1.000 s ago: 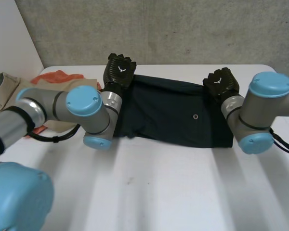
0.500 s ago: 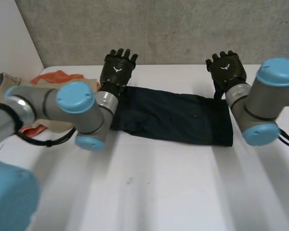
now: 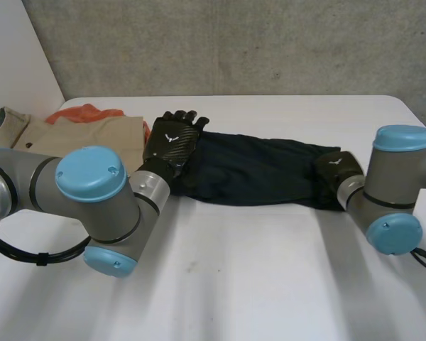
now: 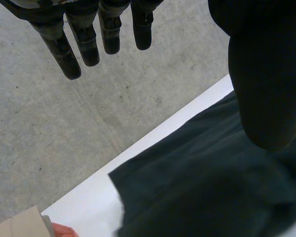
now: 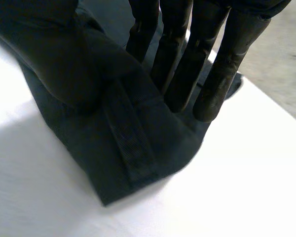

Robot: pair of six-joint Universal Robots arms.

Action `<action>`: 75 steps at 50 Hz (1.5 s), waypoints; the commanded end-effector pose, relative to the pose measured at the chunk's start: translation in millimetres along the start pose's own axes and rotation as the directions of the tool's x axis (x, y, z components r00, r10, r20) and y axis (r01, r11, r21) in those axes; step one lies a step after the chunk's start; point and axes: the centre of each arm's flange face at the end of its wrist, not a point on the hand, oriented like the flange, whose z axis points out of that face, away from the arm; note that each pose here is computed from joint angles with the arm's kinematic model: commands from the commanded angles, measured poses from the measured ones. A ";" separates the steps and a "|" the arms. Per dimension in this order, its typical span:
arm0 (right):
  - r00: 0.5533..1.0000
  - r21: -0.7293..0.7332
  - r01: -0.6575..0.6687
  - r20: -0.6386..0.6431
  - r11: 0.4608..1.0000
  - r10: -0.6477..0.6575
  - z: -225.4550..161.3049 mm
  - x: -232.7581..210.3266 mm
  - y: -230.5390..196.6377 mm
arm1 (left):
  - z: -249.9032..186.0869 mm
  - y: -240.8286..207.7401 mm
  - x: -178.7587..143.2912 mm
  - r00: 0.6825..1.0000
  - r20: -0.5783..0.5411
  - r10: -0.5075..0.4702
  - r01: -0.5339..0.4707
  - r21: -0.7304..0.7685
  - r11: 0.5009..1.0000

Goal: Fold the laundry.

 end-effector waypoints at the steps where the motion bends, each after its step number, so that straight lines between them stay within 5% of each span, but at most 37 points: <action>1: 0.996 0.020 0.018 -0.088 1.000 -0.016 -20.2 39.1 -15.5 | -5.4 -10.6 -5.3 1.000 0.009 -0.002 0.002 0.013 1.000; 8: 0.957 -0.087 0.243 -0.143 0.966 -0.254 -29.8 82.8 0.6 | -16.7 -20.9 -11.9 1.000 0.019 -0.002 0.001 0.020 1.000; 13: 0.874 -0.098 0.447 -0.163 0.889 -0.458 -31.0 94.8 -8.8 | -21.5 -19.0 -17.2 1.000 0.031 -0.003 0.003 0.006 1.000; 20: 0.804 0.316 0.586 -0.108 0.746 -0.585 -40.6 3.3 -78.6 | -22.3 -17.7 -17.0 0.999 0.032 -0.005 0.005 0.001 1.000; 28: 0.696 0.624 0.569 -0.017 0.536 -0.718 -60.0 -97.7 -89.2 | -19.4 -22.8 -18.5 0.999 0.038 -0.006 0.005 0.020 1.000; 31: 0.671 0.672 0.534 0.034 0.514 -0.741 -65.7 -123.3 -84.4 | -16.2 -26.1 -20.7 0.999 0.045 -0.014 0.012 0.036 0.999; 34: 0.651 0.677 0.510 0.099 0.530 -0.752 -68.0 -142.0 -71.1 | -12.8 -32.0 -22.5 0.999 0.050 -0.019 0.016 0.055 0.998; 37: 0.680 0.658 0.465 0.164 0.593 -0.715 -71.3 -142.9 -69.8 | -8.3 -40.3 -23.4 0.998 0.053 -0.025 0.021 0.083 0.996; 41: 0.805 0.578 0.338 0.232 0.743 -0.547 -71.4 -122.6 -83.1 | -3.7 -52.5 -21.3 0.998 0.049 -0.028 0.022 0.123 0.992; 43: 0.911 0.502 0.204 0.216 0.840 -0.350 -70.5 -87.0 -99.3 | -2.7 -56.6 -19.0 0.999 0.044 -0.030 0.024 0.135 0.991; 46: 0.983 0.421 0.018 0.159 0.907 -0.093 -66.2 -37.0 -105.4 | -3.8 -57.7 -13.3 0.999 0.030 -0.030 0.026 0.138 0.990; 48: 0.988 0.367 -0.154 0.065 0.917 0.139 -58.2 20.7 -98.5 | -6.5 -58.1 -4.7 0.999 0.010 -0.031 0.029 0.138 0.990; 51: 0.966 0.313 -0.236 -0.029 0.920 0.258 -51.8 76.2 -75.4 | -10.5 -56.0 4.3 0.999 -0.013 -0.031 0.032 0.129 0.991; 63: 0.992 -0.014 0.020 -0.123 1.000 -0.022 -51.5 125.8 31.9 | -16.1 -43.1 9.5 0.999 -0.028 -0.030 0.032 0.089 0.996; 75: 1.000 0.011 0.008 0.016 1.000 -0.008 -38.1 112.7 58.3 | -17.3 -40.9 10.0 0.999 -0.029 -0.030 0.032 0.081 0.996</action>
